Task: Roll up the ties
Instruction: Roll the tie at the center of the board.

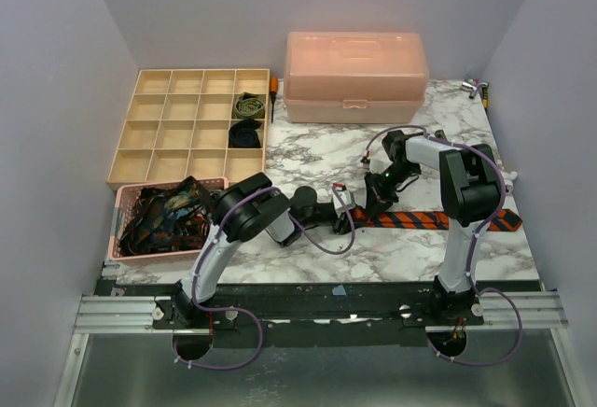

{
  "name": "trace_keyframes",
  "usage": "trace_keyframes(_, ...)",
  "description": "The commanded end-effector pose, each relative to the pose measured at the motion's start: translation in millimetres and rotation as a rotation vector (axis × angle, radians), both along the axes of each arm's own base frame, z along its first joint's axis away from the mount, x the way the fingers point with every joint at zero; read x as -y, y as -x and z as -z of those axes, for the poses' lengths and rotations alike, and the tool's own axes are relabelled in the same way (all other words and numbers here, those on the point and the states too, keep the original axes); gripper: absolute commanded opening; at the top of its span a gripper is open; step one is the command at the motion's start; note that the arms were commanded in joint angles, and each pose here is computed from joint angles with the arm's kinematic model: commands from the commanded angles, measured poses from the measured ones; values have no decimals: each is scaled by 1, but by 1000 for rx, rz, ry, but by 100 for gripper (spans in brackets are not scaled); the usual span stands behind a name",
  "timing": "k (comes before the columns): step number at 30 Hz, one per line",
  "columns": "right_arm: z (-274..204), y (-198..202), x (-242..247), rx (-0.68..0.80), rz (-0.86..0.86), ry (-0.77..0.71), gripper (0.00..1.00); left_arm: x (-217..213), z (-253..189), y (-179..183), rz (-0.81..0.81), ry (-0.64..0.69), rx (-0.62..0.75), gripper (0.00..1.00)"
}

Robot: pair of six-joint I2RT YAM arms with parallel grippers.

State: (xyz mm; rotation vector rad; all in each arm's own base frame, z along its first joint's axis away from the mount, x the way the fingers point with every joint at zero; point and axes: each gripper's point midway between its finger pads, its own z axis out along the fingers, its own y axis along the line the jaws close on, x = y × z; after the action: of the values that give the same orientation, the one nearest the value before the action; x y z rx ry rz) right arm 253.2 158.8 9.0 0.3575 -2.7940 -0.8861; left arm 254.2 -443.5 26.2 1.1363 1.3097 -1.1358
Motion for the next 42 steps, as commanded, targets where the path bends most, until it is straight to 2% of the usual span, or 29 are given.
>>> trace_keyframes(1,59,-2,24,81,-119,190,1,-7,35,7,10,-205,-18,4)
trace_keyframes(2,57,-3,22,84,-118,176,4,-11,39,7,8,-238,-15,0)
trace_keyframes(5,49,-7,16,92,-111,144,17,-25,54,11,23,-364,-6,0)
trace_keyframes(11,18,-24,9,135,-89,70,36,-52,83,23,72,-567,-43,0)
trace_keyframes(18,-22,-31,20,168,-57,-10,49,-71,98,36,105,-682,-103,0)
trace_keyframes(25,-52,-33,37,167,7,-110,51,-80,103,39,126,-756,-138,0)
trace_keyframes(33,-89,-13,-3,103,60,-367,50,-85,108,39,139,-825,-158,0)
trace_keyframes(35,-86,-6,-8,77,57,-373,47,-86,109,38,138,-836,-162,0)
trace_keyframes(42,-54,6,-13,-9,60,-345,48,-86,109,36,131,-845,-165,0)
